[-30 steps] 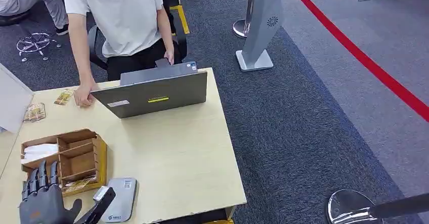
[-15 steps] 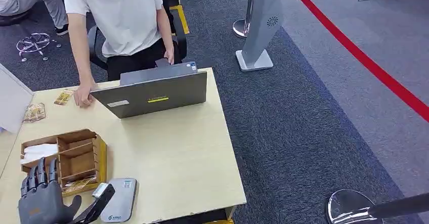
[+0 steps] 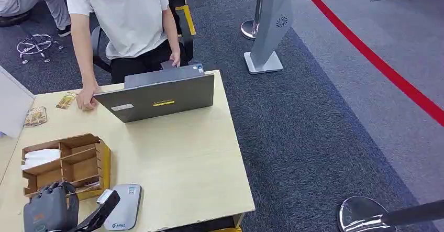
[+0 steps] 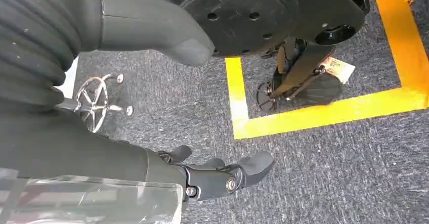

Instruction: Pass the card to the sensor for recognition and then transmit it.

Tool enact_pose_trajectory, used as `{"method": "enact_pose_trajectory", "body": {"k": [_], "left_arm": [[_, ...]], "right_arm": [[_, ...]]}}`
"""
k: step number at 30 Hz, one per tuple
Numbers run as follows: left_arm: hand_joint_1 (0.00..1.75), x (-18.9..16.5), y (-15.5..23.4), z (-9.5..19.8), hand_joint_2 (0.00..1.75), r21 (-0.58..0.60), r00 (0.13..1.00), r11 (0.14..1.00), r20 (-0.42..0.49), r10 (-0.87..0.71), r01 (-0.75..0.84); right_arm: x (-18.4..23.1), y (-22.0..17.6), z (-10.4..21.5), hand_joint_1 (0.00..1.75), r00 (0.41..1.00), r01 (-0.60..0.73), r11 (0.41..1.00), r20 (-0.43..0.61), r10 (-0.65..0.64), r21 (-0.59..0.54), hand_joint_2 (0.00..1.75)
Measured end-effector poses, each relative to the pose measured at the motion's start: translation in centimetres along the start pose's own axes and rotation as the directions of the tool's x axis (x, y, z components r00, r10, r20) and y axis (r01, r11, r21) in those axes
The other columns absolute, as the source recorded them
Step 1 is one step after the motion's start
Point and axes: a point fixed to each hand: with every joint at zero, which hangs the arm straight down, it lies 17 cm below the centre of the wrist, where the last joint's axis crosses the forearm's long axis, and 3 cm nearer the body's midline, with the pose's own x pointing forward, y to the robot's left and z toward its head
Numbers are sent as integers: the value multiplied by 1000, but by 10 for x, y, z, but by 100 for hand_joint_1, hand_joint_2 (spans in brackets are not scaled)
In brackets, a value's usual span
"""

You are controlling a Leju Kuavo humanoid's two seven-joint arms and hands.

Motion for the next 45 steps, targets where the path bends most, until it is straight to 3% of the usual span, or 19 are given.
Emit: {"method": "enact_pose_trajectory", "body": {"k": [22,30,35,39,45], "left_arm": [[175,2,13,-8,175,18,1000,1000,16,23,-24],[175,15,73,-22,175,96,998,995,58,13,-19],[175,49,129,-34,175,99,981,995,193,-22,3],[175,73,194,-45,175,179,951,984,306,-53,-2],[175,77,285,-65,175,398,961,917,257,-104,-7]], "right_arm": [[3,-4,1,0,1000,9,1000,10,-9,-3,175],[4,-6,1,0,1000,20,1000,11,-20,-7,175],[2,-7,2,0,1000,28,1000,5,-28,-6,175],[-2,-11,2,0,1000,12,1000,0,-12,-7,175],[-4,-11,1,0,999,-31,1000,-7,31,2,175]]}}
